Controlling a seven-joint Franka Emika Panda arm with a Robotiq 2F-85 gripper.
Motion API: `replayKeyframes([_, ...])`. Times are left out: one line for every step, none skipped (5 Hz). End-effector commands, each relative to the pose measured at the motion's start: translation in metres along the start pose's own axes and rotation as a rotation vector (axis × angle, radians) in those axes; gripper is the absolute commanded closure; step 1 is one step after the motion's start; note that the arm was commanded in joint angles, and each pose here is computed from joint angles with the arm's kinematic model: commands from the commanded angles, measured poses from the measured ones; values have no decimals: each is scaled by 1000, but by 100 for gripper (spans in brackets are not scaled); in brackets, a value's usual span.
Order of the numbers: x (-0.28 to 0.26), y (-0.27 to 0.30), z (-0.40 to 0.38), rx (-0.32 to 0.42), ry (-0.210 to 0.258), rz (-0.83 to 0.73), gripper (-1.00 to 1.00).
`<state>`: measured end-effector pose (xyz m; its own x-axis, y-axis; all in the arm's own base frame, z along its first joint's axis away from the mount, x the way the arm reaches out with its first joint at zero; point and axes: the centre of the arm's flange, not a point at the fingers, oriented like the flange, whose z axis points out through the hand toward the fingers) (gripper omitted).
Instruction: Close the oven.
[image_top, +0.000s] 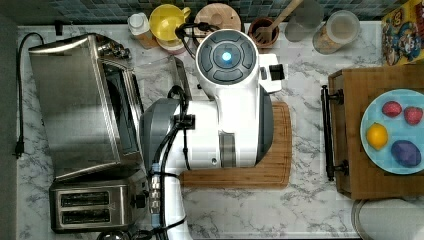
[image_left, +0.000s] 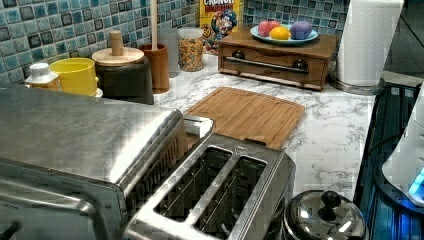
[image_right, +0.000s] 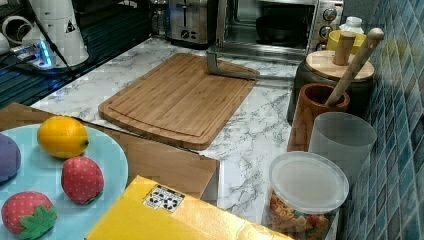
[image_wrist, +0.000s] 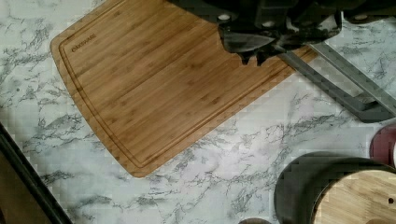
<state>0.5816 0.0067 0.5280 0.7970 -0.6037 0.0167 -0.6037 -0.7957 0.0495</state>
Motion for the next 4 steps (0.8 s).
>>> replayKeyframes([-4,-6,-2,-4,8,-16,100])
replayKeyframes([11,2,15,52,-49,-112,100])
replayKeyframes([28,9,29,105,-56,-225,100])
replayKeyframes([42,12,34,161,-65,-316,100])
